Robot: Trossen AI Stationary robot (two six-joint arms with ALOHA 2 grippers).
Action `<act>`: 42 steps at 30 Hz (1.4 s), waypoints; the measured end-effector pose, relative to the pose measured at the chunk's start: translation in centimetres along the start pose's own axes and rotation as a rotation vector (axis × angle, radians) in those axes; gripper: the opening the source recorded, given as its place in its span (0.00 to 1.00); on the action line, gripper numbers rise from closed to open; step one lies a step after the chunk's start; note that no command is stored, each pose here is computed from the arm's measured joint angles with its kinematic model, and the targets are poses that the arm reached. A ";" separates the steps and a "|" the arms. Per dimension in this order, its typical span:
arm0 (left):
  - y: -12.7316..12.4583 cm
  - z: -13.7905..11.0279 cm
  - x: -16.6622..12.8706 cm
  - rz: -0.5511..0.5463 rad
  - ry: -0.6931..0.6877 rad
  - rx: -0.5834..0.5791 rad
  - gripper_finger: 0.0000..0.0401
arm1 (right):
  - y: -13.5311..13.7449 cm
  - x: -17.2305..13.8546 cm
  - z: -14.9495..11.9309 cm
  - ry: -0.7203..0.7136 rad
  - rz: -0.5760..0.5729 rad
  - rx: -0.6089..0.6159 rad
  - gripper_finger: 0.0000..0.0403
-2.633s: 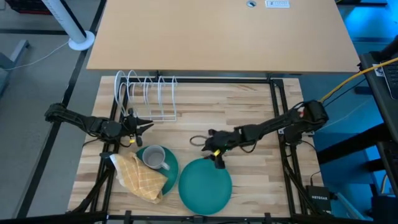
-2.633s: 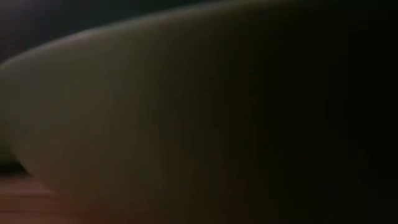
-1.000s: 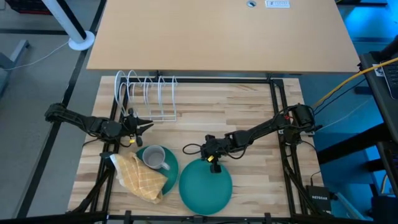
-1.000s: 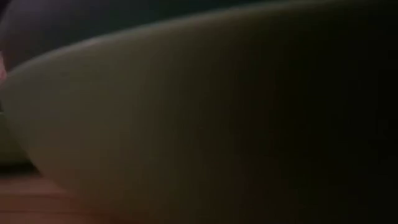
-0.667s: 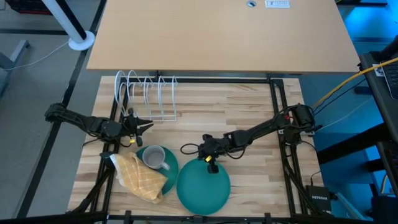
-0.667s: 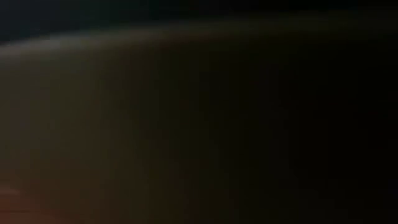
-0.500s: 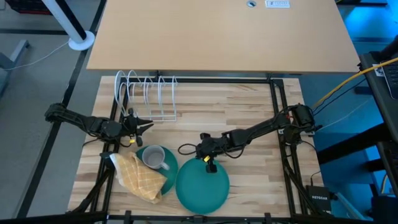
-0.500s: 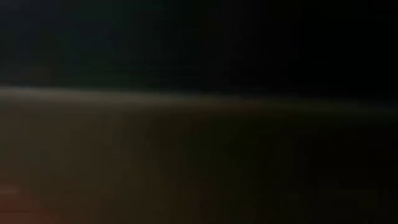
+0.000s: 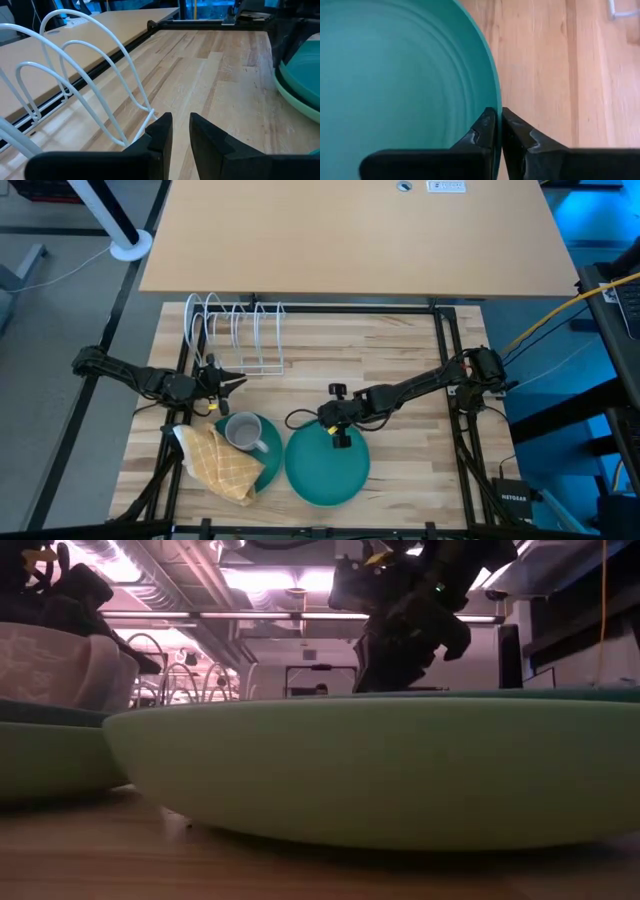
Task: Sort dishes
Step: Put the right dark green plate into the dish rack
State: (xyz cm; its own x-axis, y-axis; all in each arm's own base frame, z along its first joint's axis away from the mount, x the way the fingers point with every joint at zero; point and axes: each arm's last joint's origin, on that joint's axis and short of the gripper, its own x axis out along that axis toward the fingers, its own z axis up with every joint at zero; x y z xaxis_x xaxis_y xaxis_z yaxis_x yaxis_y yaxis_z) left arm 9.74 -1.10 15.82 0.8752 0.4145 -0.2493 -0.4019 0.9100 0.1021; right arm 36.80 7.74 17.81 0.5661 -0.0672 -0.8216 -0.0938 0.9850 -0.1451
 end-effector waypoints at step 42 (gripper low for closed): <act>0.0 0.0 0.0 0.000 0.000 0.000 0.15 | -1.5 -6.7 7.8 -0.088 -0.150 -0.233 0.02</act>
State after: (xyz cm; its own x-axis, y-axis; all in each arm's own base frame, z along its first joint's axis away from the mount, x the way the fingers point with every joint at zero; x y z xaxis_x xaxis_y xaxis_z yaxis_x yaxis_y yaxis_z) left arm 9.74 -1.10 15.82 0.8752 0.4146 -0.2493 -0.4019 0.9100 0.1021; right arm 39.51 7.96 27.81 0.6554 -0.1850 -0.7323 -0.1839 0.9013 -0.3923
